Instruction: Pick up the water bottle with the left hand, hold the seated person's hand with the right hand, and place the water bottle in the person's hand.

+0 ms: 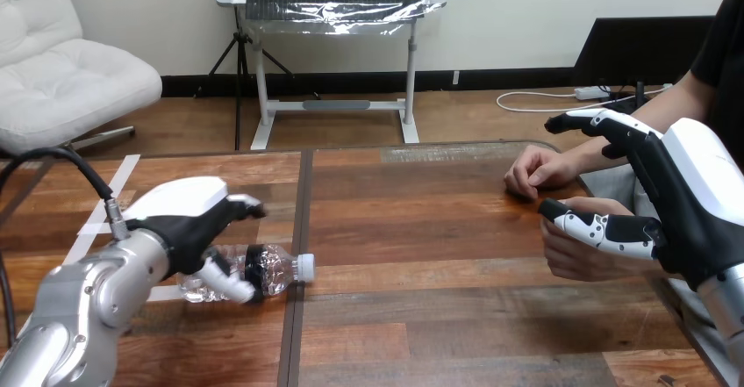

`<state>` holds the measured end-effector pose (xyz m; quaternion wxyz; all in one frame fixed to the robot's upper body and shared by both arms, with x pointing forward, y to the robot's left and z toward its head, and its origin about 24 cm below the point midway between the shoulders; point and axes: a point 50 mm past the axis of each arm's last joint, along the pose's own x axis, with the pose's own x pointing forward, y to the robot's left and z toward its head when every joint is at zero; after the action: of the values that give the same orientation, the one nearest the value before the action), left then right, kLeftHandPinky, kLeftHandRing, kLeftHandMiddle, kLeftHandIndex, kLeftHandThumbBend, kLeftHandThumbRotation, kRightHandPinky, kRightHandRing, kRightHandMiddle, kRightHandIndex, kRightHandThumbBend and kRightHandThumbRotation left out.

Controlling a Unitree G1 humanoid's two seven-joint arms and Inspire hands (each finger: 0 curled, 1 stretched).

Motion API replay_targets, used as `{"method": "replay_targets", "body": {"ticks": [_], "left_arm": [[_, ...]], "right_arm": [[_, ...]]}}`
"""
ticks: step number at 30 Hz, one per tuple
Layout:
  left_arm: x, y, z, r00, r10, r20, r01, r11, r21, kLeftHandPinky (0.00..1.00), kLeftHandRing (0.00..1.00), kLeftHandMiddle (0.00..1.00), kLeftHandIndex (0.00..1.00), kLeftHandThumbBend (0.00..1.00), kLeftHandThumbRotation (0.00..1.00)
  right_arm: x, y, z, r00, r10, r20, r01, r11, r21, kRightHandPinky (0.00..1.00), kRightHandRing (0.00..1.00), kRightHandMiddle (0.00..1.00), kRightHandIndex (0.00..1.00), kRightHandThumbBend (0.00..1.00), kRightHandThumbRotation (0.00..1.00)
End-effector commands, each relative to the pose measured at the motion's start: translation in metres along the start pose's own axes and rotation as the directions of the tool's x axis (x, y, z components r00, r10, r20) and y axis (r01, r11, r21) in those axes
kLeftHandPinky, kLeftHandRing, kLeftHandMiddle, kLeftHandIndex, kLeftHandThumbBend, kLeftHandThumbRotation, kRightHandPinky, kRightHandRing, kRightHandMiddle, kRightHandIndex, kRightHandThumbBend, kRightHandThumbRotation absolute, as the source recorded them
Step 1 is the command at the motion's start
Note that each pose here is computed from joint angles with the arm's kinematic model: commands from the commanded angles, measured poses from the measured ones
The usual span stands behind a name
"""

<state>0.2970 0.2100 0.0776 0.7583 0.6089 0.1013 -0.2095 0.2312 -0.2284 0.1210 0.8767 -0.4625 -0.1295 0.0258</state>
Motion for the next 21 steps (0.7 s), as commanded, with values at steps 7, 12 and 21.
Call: {"method": "replay_targets", "body": {"ticks": [7,12,21], "left_arm": [[0.0052,0.0131,-0.0029,0.997,0.078,0.024,-0.076,0.996,-0.055,0.78,0.86,0.89,0.88,0.79,0.27],[0.007,0.0123,-0.002,0.997,0.074,0.029,-0.072,0.996,-0.052,0.77,0.86,0.88,0.88,0.79,0.27],[0.0109,0.0103,-0.0018,0.998,0.061,0.027,-0.059,0.997,-0.058,0.76,0.85,0.88,0.87,0.8,0.27]], "right_arm": [[0.0072,-0.0139,0.0096,0.997,-0.06,0.053,0.06,0.998,-0.007,0.72,0.81,0.81,0.75,0.6,0.0],[0.0071,-0.0137,0.0092,0.997,-0.061,0.057,0.062,0.998,-0.017,0.72,0.81,0.81,0.75,0.6,0.0],[0.0066,-0.014,0.0083,0.997,-0.057,0.055,0.058,0.998,-0.016,0.72,0.81,0.81,0.75,0.61,0.0]]}}
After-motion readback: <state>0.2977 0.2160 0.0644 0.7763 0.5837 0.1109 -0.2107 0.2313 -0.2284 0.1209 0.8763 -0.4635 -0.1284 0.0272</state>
